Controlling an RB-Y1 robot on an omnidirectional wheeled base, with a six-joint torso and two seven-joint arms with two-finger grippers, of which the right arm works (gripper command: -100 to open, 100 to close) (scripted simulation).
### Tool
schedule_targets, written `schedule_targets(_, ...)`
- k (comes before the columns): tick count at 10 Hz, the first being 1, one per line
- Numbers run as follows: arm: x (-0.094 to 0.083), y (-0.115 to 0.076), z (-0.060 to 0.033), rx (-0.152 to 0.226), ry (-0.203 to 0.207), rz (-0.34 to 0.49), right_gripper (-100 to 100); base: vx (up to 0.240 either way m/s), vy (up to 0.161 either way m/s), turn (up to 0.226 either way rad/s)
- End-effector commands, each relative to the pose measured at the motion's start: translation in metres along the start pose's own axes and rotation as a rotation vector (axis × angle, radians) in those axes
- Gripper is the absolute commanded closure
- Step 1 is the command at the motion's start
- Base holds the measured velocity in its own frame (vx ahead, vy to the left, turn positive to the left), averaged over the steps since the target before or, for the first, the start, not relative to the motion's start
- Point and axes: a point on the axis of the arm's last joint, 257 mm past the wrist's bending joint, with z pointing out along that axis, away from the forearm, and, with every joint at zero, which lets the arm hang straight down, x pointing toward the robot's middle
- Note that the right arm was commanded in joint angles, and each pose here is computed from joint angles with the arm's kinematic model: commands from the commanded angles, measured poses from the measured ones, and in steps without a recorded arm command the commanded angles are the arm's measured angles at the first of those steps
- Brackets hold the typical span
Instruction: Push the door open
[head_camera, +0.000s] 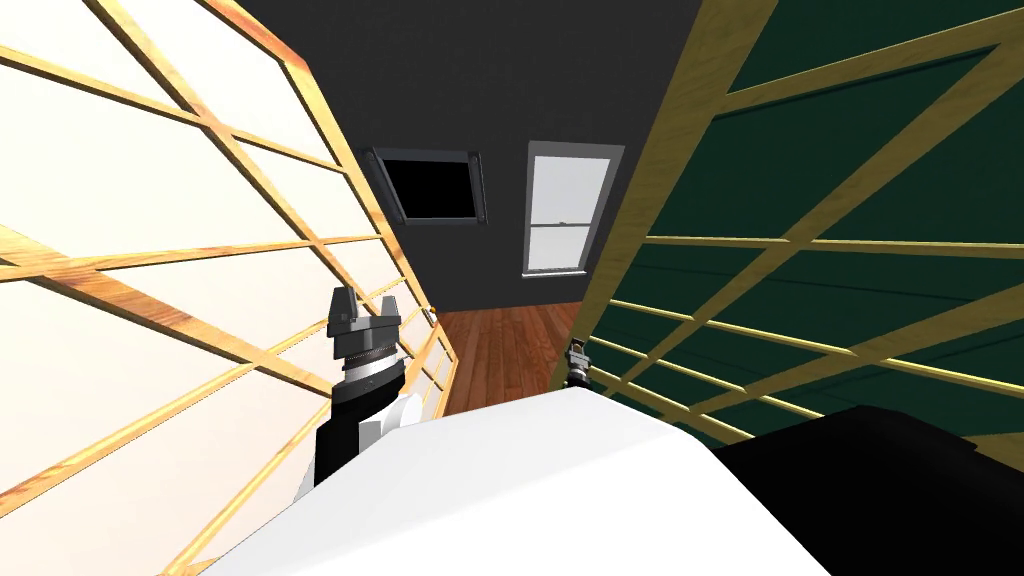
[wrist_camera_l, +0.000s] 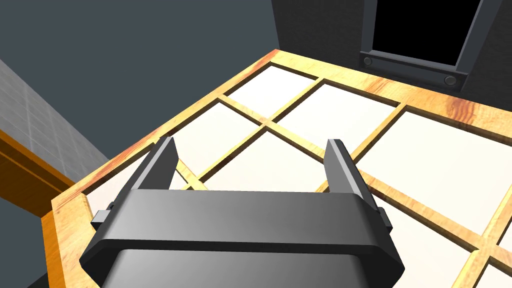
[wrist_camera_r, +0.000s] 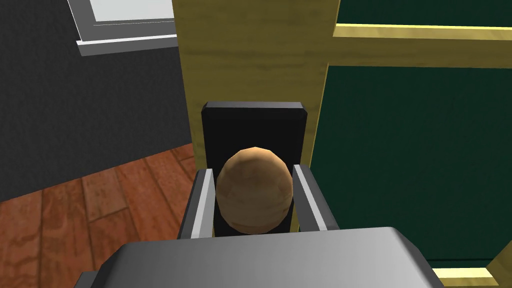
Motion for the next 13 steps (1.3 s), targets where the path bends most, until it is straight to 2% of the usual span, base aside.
schedule_targets(1, 0.010, 0.021, 0.0120, -0.037, 0.032, -0.012, 100, 0.211, -0.031, -0.044)
schedule_targets(2, 0.010, 0.021, 0.0120, -0.037, 0.032, -0.012, 100, 0.167, -0.031, -0.053)
schedule_targets(3, 0.011, 0.036, 0.0140, -0.065, 0.035, -0.015, 100, 0.214, -0.024, -0.049)
schedule_targets(6, 0.009, 0.051, 0.0123, -0.107, 0.031, -0.006, 100, 0.218, -0.037, -0.057)
schedule_targets(9, 0.001, 0.058, 0.0027, -0.156, 0.009, 0.026, 100, 0.217, -0.025, -0.079)
schedule_targets(10, 0.000, 0.056, 0.0039, -0.143, 0.007, 0.018, 100, 0.083, -0.020, -0.018)
schedule_targets(11, 0.004, 0.074, 0.0074, -0.169, 0.018, 0.008, 100, 0.111, -0.041, -0.028)
schedule_targets(13, 0.007, 0.089, 0.0093, -0.193, 0.023, 0.001, 100, 0.164, -0.028, -0.048)
